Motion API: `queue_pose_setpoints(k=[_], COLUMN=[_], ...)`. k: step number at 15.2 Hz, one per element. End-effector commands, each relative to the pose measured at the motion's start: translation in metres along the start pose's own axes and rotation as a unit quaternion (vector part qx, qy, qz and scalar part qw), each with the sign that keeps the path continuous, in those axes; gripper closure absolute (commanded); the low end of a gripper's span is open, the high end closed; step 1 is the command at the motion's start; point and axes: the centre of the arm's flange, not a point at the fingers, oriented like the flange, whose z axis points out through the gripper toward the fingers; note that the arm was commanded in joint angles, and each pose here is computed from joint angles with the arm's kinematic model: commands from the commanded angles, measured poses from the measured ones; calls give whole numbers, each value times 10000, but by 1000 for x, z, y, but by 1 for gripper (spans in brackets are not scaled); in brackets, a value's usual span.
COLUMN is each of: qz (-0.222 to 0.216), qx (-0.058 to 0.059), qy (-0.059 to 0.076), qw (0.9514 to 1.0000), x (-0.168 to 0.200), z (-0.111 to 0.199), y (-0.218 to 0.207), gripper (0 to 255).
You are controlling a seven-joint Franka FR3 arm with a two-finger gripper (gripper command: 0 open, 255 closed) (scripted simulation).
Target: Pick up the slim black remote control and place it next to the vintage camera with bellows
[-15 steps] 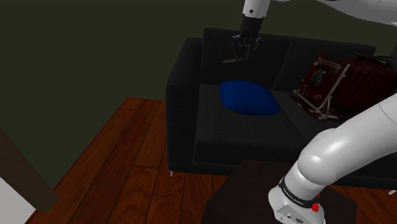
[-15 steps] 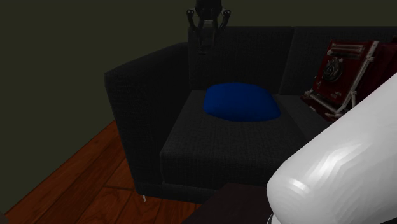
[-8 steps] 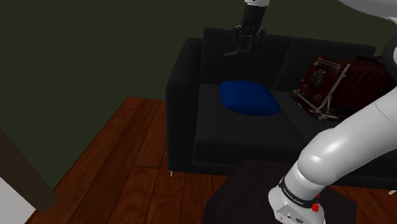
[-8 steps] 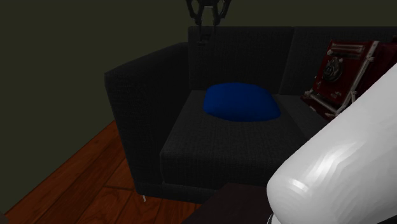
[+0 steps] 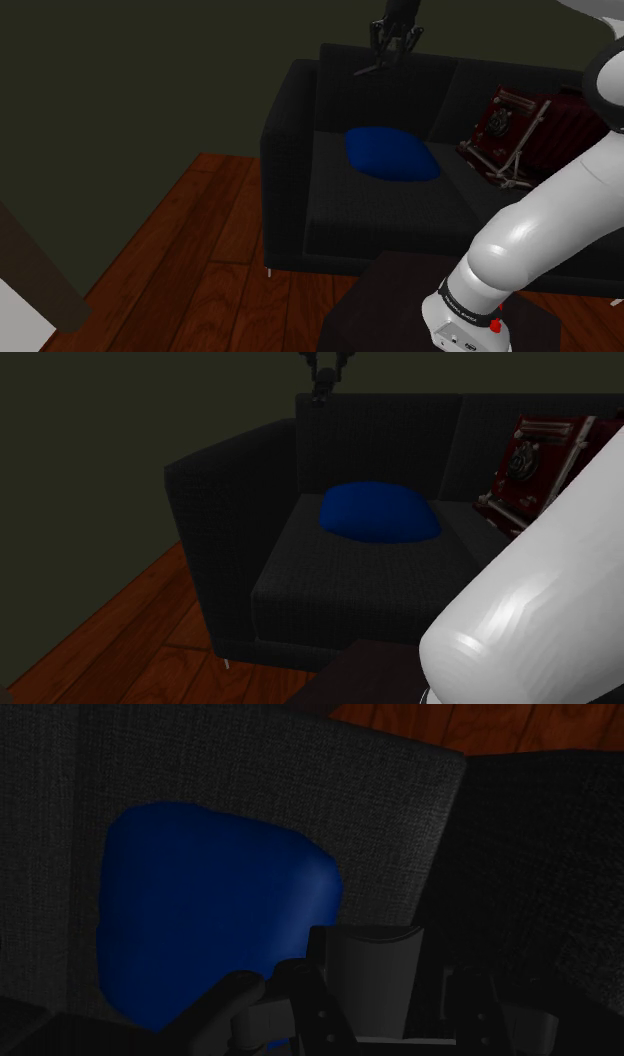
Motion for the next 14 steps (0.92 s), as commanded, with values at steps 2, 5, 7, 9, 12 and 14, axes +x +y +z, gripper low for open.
queue_pose_setpoints(k=[2, 5, 7, 9, 12, 14], qz=[0, 0, 0, 0, 0, 0], qx=[0, 0, 0, 0, 0, 0], qy=[-1, -1, -1, -1, -1, -1], qw=[10000, 10000, 10000, 10000, 10000, 10000], x=[0, 0, 0, -9, -23, -33], z=[-16, -32, -41, -42, -42, -43], y=[1, 0, 0, 25, 62, 87], gripper=[255, 255, 255, 255, 255, 255])
